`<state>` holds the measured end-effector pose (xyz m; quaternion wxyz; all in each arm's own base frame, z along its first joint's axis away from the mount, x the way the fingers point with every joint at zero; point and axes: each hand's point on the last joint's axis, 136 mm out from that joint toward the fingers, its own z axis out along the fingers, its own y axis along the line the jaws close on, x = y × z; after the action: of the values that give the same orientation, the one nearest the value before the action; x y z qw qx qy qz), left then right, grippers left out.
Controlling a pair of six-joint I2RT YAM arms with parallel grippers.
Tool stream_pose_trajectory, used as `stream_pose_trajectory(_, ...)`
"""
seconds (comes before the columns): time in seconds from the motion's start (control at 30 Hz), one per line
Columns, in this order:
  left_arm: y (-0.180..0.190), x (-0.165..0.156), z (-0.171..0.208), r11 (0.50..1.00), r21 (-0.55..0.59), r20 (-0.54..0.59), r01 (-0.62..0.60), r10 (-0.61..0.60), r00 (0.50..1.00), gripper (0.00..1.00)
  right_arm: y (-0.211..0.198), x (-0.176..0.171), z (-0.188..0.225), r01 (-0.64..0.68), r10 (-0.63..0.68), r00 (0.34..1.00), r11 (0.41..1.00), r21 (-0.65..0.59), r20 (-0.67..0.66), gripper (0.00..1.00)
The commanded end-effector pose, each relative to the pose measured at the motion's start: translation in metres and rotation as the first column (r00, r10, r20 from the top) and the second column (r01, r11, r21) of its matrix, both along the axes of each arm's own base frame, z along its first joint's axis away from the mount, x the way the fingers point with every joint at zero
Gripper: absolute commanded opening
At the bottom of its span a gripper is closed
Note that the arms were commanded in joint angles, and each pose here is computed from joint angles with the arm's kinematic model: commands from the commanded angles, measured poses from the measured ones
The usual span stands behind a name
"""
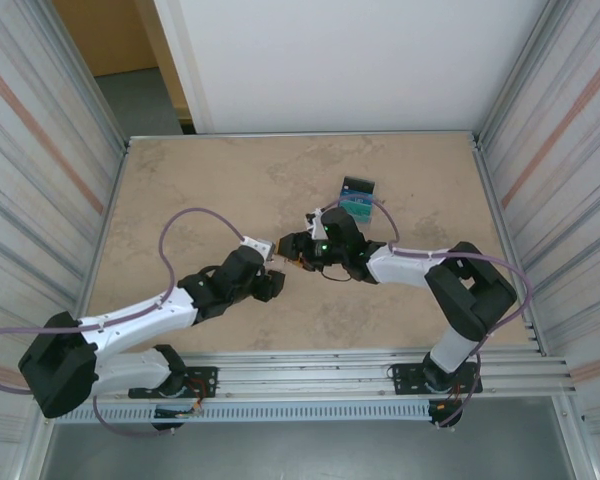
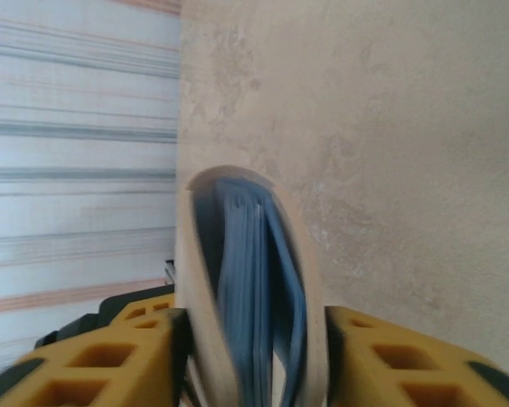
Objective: Take the credit cards out of the card holder
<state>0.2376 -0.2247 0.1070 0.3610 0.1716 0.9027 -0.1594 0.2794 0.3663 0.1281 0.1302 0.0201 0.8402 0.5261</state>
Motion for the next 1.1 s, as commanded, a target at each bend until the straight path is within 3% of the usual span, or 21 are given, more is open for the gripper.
stream_pose_trajectory(0.0, -0.015, 0.005, 0.026, 0.995, -0.093, 0.056, 0.027, -0.022, 0.998, 0.68, 0.009, 0.002, 0.013, -0.022, 0.021, 1.0, 0.999, 0.039, 0.022, 0.32)
stream_pose_trajectory(0.17, -0.017, 0.0, 0.037, 0.99, -0.135, 0.076, 0.051, -0.041, 0.996, 0.98, -0.002, 0.005, 0.016, -0.012, 0.011, 0.999, 0.999, 0.036, 0.047, 0.11)
stream_pose_trajectory(0.2, -0.016, -0.001, 0.042, 0.988, -0.148, 0.086, 0.053, -0.04, 0.995, 0.99, -0.006, 0.007, 0.02, -0.008, 0.006, 0.998, 0.999, 0.033, 0.062, 0.08)
stream_pose_trajectory(0.37, -0.006, -0.004, 0.075, 0.968, -0.245, 0.14, 0.047, -0.013, 0.99, 0.99, -0.031, 0.009, 0.032, -0.015, 0.017, 0.99, 1.0, -0.015, 0.137, 0.05)
stream_pose_trajectory(0.57, 0.01, -0.001, 0.106, 0.895, -0.446, 0.11, 0.035, 0.016, 0.994, 0.99, -0.059, 0.007, 0.066, -0.061, 0.06, 0.973, 0.998, -0.003, 0.224, 0.04)
stream_pose_trajectory(0.7, 0.006, -0.003, 0.127, 0.821, -0.56, 0.124, 0.109, -0.046, 0.991, 0.95, -0.067, -0.004, 0.092, -0.144, 0.124, 0.957, 0.988, 0.062, 0.261, 0.04)
stream_pose_trajectory(1.07, -0.032, -0.017, 0.142, 0.695, -0.649, 0.145, 0.311, -0.288, 0.947, 0.81, -0.068, -0.024, 0.141, -0.288, 0.225, 0.908, 0.948, 0.137, 0.352, 0.05)
